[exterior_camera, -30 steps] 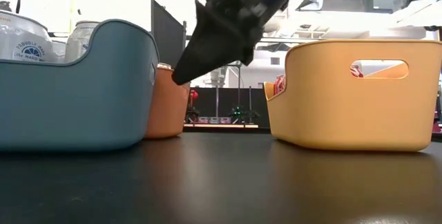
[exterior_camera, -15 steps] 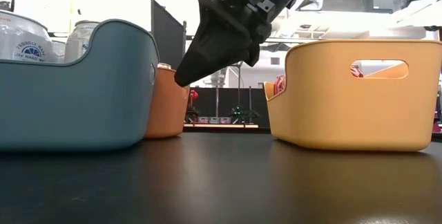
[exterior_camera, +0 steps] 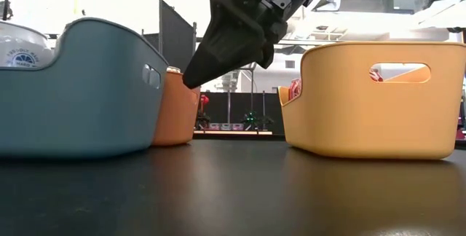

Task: Sort soda cans
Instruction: Move the blue bin to the middle left of the table, then adjust the orange bin on the table

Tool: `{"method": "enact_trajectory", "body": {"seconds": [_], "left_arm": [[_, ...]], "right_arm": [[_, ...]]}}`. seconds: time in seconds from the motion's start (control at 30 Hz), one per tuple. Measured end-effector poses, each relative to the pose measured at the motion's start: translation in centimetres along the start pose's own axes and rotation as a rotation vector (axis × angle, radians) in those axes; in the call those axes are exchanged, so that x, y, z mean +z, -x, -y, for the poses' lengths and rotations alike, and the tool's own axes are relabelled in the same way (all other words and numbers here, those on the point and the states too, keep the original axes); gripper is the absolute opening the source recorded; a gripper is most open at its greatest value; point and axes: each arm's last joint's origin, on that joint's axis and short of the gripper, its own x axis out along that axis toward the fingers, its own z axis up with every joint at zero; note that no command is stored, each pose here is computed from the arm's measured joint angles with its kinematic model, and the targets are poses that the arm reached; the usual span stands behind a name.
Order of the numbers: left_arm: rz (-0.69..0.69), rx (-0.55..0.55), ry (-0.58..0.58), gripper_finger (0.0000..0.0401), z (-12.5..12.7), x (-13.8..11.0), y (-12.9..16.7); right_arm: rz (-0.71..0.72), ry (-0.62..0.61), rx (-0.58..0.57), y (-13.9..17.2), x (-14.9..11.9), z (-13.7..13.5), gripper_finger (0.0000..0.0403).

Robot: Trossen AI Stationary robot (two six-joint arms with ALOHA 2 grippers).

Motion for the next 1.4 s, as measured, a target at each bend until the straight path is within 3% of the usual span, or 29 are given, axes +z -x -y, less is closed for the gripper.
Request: {"method": "enact_trajectory", "body": {"seconds": [0.27,0.5,0.67,1.0,1.4], "left_arm": [[0.033,0.114,-0.003,0.0000,-1.3,1.2,-0.3],[0.038,0.103,-0.050,0.0000,-1.3,2.0,-0.5],[-0.005,0.062,-0.071,0.0000,-0.8,2.1,-0.1],[0.058,-0.014,-0.186,0.0000,1.1,3.8,3.9],[0.400,0.073,-0.306,0.0000,1.9,4.8,11.7]], "right_arm": [[-0.007,0.004,-0.001,0.0,-0.1,-0.1,0.0004],[-0.007,0.014,0.002,0.1,-0.2,-0.3,0.0004],[0.074,0.008,-0.150,0.3,1.1,0.5,0.0004],[0.065,-0.077,-0.357,-0.8,3.4,7.7,0.0004],[0.058,-0.140,-0.496,-1.3,5.1,16.0,0.0004]]}}
